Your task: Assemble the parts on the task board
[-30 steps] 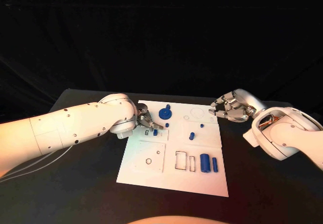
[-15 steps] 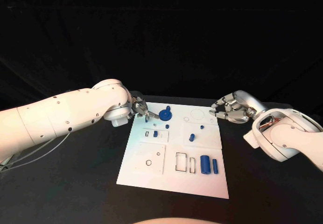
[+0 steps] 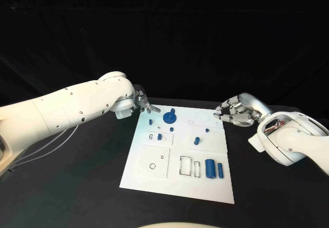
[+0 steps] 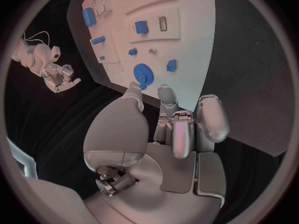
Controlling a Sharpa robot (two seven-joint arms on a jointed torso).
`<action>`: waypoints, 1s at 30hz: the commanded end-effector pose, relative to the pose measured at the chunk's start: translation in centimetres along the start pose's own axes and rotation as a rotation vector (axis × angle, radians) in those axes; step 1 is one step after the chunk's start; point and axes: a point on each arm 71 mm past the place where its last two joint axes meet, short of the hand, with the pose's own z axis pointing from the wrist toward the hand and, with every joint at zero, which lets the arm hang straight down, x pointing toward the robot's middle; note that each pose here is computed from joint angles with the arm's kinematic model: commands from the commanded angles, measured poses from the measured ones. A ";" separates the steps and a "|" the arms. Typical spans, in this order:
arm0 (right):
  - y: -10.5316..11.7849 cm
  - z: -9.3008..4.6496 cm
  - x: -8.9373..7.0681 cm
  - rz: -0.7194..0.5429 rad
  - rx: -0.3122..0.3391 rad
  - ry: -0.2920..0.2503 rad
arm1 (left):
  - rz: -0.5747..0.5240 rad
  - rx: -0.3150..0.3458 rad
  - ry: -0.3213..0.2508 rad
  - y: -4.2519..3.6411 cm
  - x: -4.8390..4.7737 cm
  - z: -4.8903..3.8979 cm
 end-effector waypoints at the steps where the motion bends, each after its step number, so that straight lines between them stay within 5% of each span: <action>1: 0.1 0.0 0.1 -0.003 -0.011 0.005 | 0.054 0.009 -0.007 -0.19 -0.05 0.44; 13: 0.1 0.1 0.1 -0.004 -0.013 0.007 | 0.085 -0.029 0.022 0.02 1.04 2.18; 30: 0.1 0.1 0.1 -0.004 -0.013 0.007 | 0.096 -0.049 0.067 0.26 1.67 2.53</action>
